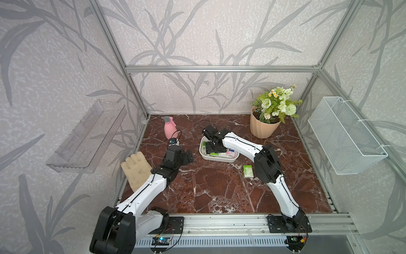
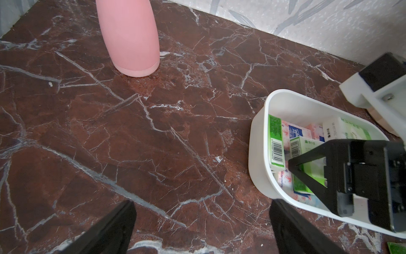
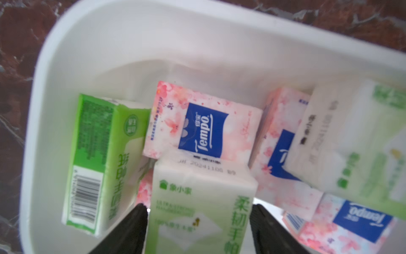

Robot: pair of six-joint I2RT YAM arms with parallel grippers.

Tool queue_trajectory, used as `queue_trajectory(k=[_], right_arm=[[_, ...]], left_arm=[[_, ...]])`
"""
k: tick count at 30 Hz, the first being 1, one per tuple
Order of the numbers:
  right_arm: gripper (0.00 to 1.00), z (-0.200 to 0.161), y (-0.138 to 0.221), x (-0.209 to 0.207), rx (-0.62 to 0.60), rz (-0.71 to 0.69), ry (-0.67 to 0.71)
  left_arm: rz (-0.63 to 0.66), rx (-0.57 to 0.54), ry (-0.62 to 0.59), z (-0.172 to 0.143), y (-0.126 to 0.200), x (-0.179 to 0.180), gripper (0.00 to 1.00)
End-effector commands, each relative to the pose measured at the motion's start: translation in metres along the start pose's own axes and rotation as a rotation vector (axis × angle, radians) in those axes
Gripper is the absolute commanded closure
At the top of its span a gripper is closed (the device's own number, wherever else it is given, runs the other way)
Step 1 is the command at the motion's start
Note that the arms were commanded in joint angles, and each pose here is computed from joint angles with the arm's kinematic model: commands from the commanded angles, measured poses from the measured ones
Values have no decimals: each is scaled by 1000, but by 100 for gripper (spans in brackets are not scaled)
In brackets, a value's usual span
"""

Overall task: Take the pocket tissues out of the storage box
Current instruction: Pick up the pocket tissues from the storage box.

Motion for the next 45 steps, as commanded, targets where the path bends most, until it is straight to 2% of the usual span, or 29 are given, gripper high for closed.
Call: queue_trajectory(k=[1,10,18,27,35,45], right_arm=[[32,-5,-1,-1,22,-45,-4],[45,-4,16,-2,-19,-35,-21],[48,-1,44,-3,-76,-38,-32],[49,-6,98,-5,-170,-51,-44],[49,-50,138,-16,-214,-64,-108],[49,-125,125,-13,-110,-81,-161]], left_arm=[[2,20,0,-5,-2,4,0],[-13,33,10,-5,-3,2,0],[-22,35,17,-4,-2,1,0],[-26,14,23,2,3,-2,0],[-22,29,31,2,-1,-3,0],[-13,47,46,-1,-4,-2,0]])
Point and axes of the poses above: each gripper's point midway between its finger pads, its own y axis back along the fingers, its own x axis along the line the jaws close on, z = x × y, the point moved 10 cm from there along y, back along the fingers, and after that the axes turned 14 degrees about y, right-handed, at the moved point
